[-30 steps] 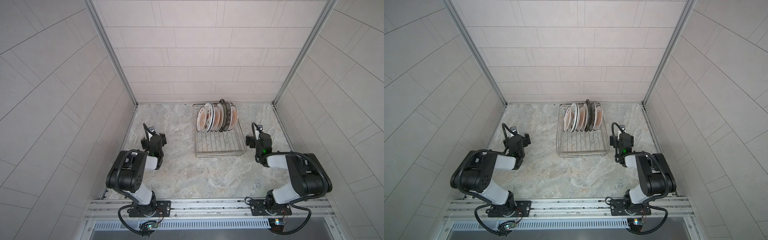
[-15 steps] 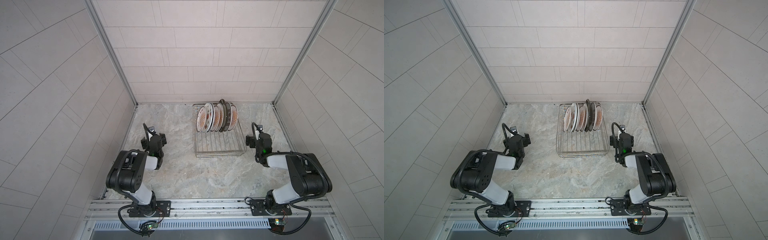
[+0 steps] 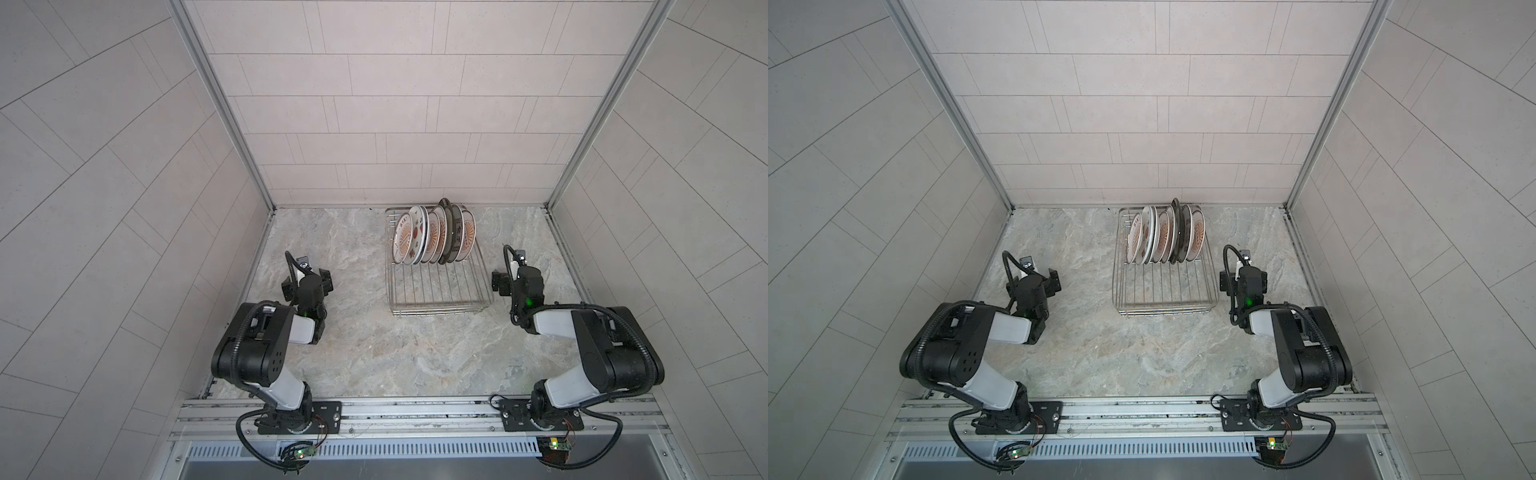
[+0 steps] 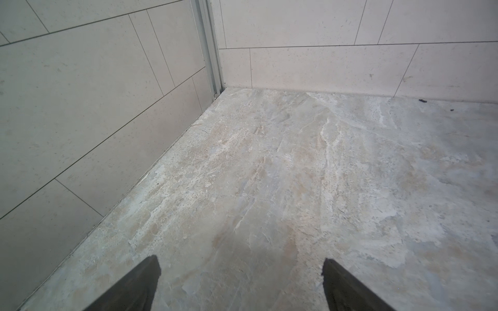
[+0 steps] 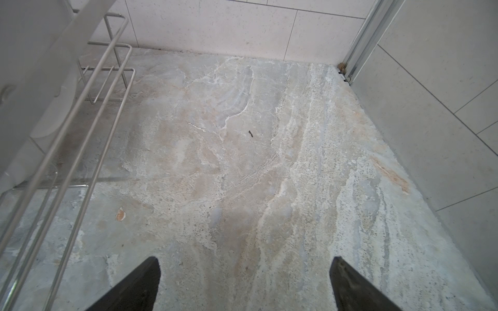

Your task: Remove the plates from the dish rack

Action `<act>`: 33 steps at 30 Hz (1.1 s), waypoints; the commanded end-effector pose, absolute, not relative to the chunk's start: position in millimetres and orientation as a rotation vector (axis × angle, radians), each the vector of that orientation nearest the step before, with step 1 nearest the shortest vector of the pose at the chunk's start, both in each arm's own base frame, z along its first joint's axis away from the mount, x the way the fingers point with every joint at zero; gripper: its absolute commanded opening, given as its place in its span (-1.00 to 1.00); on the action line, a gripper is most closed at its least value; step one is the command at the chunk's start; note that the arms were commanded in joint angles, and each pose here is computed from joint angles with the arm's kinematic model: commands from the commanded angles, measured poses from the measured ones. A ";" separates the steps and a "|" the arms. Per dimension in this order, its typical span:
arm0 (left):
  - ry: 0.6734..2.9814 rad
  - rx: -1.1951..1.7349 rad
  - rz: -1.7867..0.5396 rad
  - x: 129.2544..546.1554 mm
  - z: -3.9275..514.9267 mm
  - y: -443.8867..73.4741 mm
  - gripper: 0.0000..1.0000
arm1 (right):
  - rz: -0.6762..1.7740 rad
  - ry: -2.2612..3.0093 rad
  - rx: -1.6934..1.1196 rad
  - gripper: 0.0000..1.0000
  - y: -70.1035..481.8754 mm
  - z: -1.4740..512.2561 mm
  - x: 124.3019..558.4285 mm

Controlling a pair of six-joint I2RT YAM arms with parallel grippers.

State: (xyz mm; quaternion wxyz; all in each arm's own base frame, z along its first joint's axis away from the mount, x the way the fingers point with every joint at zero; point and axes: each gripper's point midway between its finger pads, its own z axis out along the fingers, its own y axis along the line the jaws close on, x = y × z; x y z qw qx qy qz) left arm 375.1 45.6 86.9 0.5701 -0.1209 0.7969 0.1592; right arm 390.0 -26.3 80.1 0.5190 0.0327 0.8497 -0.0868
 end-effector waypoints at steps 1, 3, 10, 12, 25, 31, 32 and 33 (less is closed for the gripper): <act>1.789 -0.248 0.359 375.1 113.1 37.5 1.00 | -0.204 2.037 0.055 0.99 -24.0 99.9 392.9; 1.768 -0.242 0.377 370.7 121.7 35.1 1.00 | -0.202 2.039 0.044 0.99 -23.1 106.7 388.3; 1.739 -0.154 0.287 363.7 165.3 12.3 1.00 | -0.191 1.991 0.066 0.99 -24.4 141.6 363.9; 1.726 -0.146 0.196 360.9 180.0 2.7 1.00 | -0.154 1.991 0.035 0.99 -17.6 153.5 357.4; 1.638 -0.390 -0.617 325.7 216.3 -56.5 1.00 | 0.392 1.747 0.497 0.99 0.5 232.0 272.9; 1.594 -0.432 -0.784 315.4 206.8 -66.5 1.00 | 0.680 1.646 0.306 0.99 45.2 257.7 256.1; 1.610 -0.417 -0.808 314.5 208.7 -71.7 1.00 | 0.701 1.657 0.296 0.99 49.0 257.7 254.7; 1.630 -0.401 -0.842 312.7 210.6 -77.7 1.00 | 0.727 1.668 0.280 0.99 53.9 256.8 254.1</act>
